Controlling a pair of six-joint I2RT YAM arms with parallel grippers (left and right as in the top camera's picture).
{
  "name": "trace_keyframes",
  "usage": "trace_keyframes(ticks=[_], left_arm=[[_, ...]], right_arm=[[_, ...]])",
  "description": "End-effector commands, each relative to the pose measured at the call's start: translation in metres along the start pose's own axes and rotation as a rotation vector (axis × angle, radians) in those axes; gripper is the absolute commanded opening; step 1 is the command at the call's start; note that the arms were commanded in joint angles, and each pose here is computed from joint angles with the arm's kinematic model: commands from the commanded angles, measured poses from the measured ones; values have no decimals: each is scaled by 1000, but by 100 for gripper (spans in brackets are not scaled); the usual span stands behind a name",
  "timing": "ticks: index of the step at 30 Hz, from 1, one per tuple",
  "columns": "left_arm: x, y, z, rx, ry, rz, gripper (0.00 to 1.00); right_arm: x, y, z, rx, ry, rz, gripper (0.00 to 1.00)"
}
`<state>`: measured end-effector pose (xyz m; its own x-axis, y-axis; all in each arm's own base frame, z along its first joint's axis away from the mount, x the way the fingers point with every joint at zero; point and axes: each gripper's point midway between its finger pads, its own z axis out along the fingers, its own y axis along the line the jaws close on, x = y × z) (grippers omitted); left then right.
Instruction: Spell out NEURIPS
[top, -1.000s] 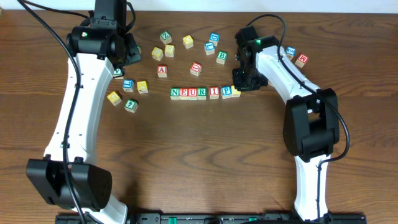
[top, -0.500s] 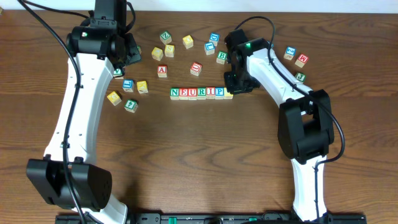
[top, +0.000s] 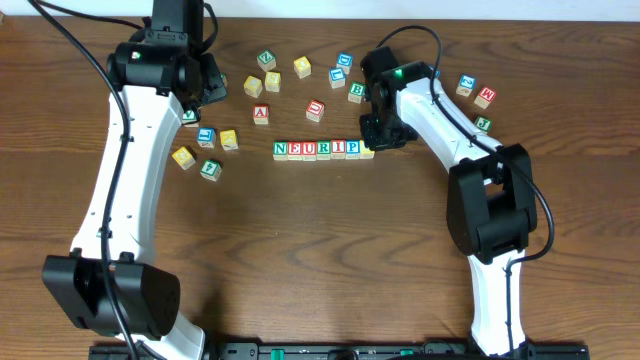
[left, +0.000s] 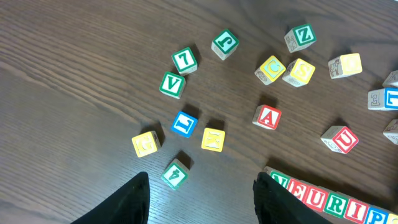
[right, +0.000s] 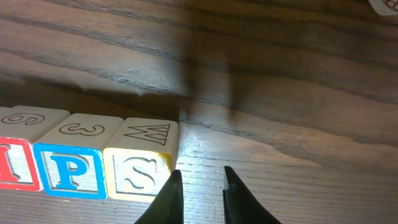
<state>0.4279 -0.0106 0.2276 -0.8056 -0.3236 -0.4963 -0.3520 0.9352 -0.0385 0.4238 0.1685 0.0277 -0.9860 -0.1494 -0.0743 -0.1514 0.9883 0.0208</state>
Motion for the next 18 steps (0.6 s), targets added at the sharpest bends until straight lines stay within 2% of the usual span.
trace_keyframes(ticks=[1,18], left_arm=[[5,4,7,-23,19,24,53],[5,4,7,-23,19,24,53]], right_arm=[[1,1,5,7,9,-21,17],[-13,4,-28,-16,-77,-20,18]])
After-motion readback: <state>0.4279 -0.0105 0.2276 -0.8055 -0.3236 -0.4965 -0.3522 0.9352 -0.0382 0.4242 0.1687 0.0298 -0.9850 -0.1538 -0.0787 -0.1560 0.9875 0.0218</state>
